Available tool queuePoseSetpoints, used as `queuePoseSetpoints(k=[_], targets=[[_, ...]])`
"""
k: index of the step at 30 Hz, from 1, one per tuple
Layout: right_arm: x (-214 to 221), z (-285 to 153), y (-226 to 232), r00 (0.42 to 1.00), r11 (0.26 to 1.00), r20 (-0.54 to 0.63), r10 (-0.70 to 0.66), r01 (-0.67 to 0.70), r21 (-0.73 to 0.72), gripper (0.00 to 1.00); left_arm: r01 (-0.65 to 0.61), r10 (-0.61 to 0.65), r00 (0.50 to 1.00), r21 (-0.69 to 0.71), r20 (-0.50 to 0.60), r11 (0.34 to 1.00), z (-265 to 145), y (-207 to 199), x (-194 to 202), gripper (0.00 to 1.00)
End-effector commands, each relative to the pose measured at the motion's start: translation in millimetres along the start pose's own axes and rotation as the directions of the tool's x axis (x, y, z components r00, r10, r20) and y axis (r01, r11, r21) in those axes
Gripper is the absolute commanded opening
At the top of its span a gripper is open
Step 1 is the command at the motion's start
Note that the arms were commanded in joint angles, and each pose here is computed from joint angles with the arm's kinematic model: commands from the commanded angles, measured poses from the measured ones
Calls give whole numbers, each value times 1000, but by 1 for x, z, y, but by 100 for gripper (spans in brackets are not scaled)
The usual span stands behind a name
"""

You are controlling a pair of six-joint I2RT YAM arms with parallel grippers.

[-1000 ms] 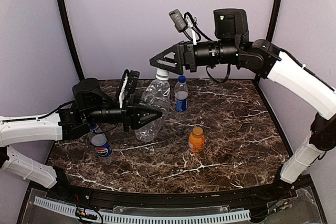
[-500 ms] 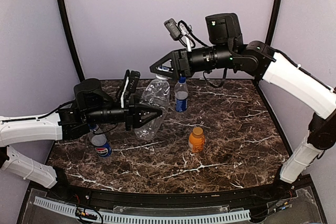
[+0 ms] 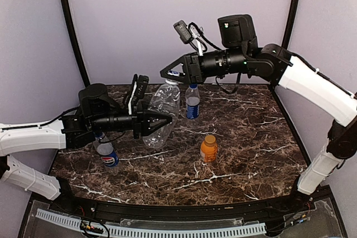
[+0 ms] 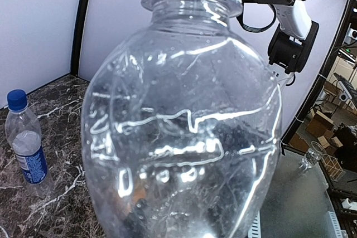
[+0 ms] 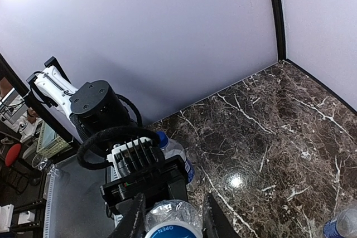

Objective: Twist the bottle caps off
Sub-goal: Unscrew the bottle cap from the plastic bottle.

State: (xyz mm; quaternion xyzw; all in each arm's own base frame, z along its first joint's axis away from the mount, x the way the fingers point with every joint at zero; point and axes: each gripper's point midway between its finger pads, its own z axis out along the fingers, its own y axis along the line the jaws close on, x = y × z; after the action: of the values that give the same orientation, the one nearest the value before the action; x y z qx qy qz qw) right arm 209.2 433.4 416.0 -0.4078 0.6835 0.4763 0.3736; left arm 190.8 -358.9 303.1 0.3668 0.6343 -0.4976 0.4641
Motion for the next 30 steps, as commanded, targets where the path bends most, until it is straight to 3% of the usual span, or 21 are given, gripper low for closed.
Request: queuePoseSetpoints(k=[1, 5, 9, 15, 21, 30], targets=[[-12, -8, 18, 992, 991, 46, -119, 122, -64, 21, -46, 44, 997, 34, 57, 998, -8, -14, -23, 32], [-11, -21, 45, 959, 930, 85, -270, 283, -233, 19, -54, 45, 997, 144, 64, 988, -14, -34, -21, 33], [1, -40, 77, 894, 778, 169, -416, 445, -444, 21, -51, 28, 997, 322, 78, 945, -24, -65, -19, 33], [4, -55, 92, 871, 636, 227, -435, 475, -608, 22, -20, -8, 998, 458, 59, 889, -34, -87, -15, 34], [4, -55, 94, 874, 615, 231, -427, 468, -634, 25, -20, -8, 998, 482, 57, 876, -31, -89, -13, 34], [1, -38, 76, 910, 724, 160, -381, 402, -561, 32, -33, 5, 998, 445, 66, 895, -22, -81, -16, 33]])
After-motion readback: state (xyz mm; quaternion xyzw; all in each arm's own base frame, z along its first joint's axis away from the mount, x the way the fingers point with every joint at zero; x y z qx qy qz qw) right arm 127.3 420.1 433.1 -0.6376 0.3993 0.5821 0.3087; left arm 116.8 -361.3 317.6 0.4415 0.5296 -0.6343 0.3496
